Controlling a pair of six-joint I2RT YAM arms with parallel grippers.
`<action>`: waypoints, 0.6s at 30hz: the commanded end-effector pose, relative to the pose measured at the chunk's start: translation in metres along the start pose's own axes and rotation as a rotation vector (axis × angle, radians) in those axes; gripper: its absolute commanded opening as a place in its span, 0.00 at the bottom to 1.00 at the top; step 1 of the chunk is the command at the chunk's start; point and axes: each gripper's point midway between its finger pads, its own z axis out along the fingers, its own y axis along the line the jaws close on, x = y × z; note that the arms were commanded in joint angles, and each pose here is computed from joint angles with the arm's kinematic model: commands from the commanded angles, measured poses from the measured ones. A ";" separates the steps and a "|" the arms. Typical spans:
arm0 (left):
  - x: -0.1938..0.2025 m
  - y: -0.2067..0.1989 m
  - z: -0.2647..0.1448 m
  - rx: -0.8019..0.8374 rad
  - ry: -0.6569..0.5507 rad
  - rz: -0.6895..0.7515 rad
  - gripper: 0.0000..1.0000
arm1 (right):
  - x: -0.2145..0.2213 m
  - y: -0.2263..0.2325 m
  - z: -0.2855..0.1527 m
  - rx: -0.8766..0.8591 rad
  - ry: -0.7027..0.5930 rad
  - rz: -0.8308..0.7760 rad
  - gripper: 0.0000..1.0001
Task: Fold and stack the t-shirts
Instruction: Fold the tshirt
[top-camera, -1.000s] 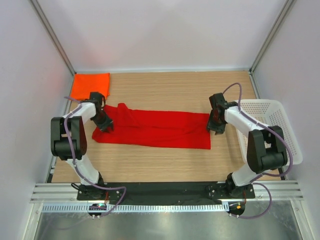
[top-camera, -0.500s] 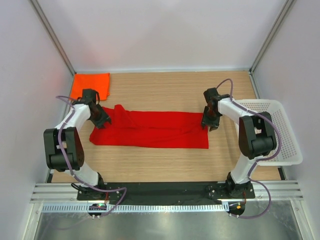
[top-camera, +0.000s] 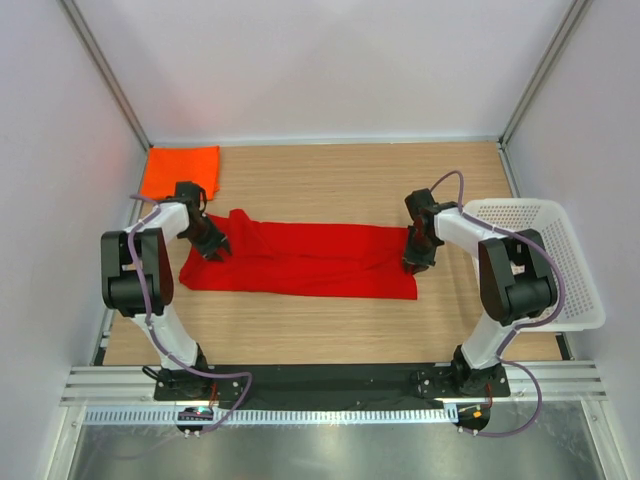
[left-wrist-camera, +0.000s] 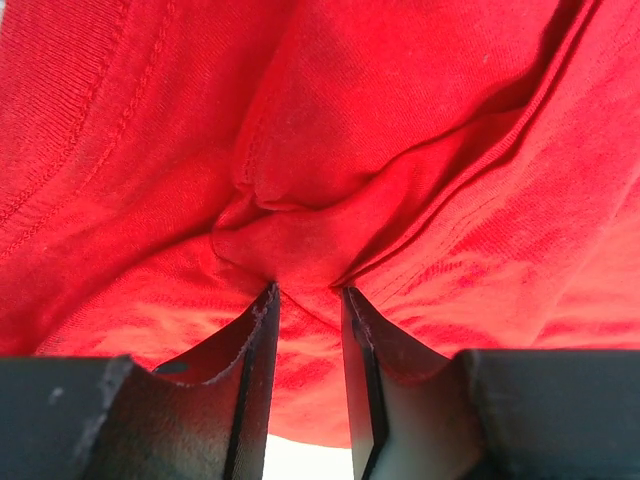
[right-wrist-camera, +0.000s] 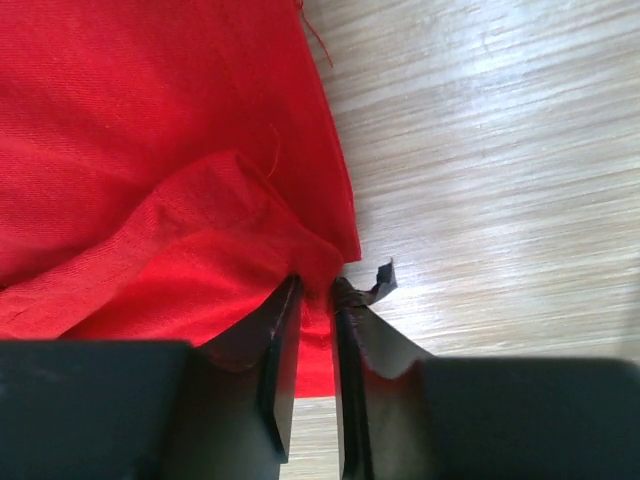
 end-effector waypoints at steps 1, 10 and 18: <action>-0.001 0.001 0.007 -0.011 0.000 0.004 0.32 | -0.003 -0.005 -0.008 0.016 -0.052 0.021 0.24; 0.002 0.020 0.016 -0.074 0.008 -0.009 0.31 | -0.005 -0.029 -0.021 0.134 -0.081 0.015 0.01; 0.005 0.023 0.018 -0.080 0.017 -0.022 0.31 | 0.016 -0.055 -0.019 0.220 -0.045 0.049 0.09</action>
